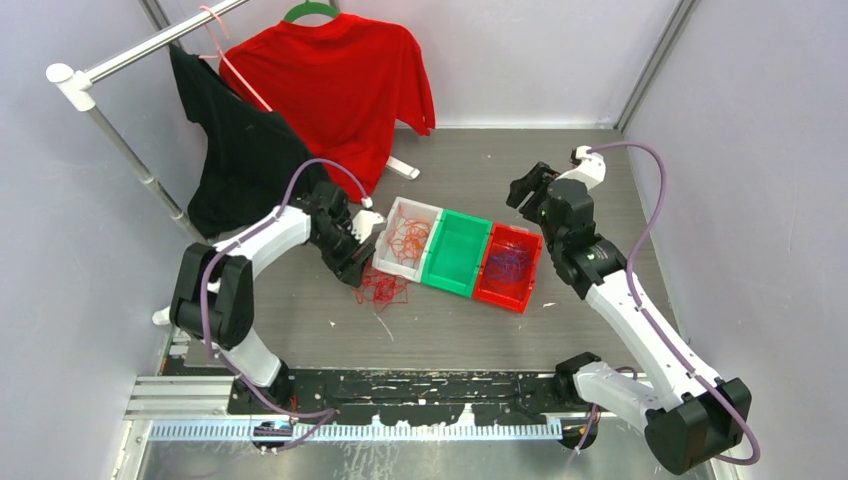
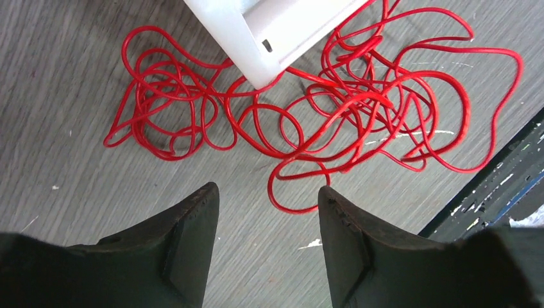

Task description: Untangle the cables

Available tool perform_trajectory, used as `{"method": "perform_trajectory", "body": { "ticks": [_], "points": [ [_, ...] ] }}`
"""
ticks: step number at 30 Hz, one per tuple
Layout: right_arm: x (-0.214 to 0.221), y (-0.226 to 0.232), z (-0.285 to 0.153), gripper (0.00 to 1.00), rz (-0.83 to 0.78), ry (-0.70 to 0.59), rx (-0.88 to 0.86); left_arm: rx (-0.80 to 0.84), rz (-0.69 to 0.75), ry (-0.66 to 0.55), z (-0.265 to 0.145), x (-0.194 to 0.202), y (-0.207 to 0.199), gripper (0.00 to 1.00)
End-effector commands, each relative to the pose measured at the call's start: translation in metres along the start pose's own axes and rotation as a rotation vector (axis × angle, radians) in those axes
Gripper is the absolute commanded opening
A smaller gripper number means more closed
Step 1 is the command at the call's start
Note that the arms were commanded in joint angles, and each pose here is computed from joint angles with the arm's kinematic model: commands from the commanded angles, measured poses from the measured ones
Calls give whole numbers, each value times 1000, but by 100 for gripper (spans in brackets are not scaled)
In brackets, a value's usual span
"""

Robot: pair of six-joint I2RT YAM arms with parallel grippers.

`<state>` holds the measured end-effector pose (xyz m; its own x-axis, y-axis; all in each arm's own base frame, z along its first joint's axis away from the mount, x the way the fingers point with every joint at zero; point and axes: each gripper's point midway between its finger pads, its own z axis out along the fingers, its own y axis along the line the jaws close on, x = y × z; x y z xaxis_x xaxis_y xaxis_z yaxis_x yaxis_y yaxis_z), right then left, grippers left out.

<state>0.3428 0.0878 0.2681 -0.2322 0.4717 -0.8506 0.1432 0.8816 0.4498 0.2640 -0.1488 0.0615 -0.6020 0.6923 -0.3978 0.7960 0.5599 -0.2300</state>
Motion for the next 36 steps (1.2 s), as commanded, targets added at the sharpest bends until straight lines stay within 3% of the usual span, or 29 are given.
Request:
{"method": "perform_trajectory", "body": {
  "ticks": [1, 4, 9, 14, 21, 27, 32, 36],
  "points": [
    [-31, 14, -6, 66, 12, -82, -21, 37, -6, -37, 13, -7, 0, 57],
    [-31, 16, -7, 64, 12, -83, -23, 60, -13, -35, 16, -6, -2, 47],
    [-33, 18, -8, 62, 10, -88, -24, 103, -10, -32, 11, -3, -14, 23],
    [-34, 24, -9, 58, 11, -88, -46, 105, 33, -23, -23, 2, -24, 1],
    [-16, 63, -9, 61, -11, -67, -179, -20, 202, -74, -112, -8, -36, 0],
    [26, 135, -21, 68, -64, 25, -450, -148, 315, -137, -181, -24, -50, 0],
    [54, 204, -56, 76, -132, 65, -763, -305, 391, -281, -244, -61, -53, 0],
    [71, 249, -86, 81, -167, 76, -979, -428, 437, -475, -294, -93, -64, 0]
  ]
}}
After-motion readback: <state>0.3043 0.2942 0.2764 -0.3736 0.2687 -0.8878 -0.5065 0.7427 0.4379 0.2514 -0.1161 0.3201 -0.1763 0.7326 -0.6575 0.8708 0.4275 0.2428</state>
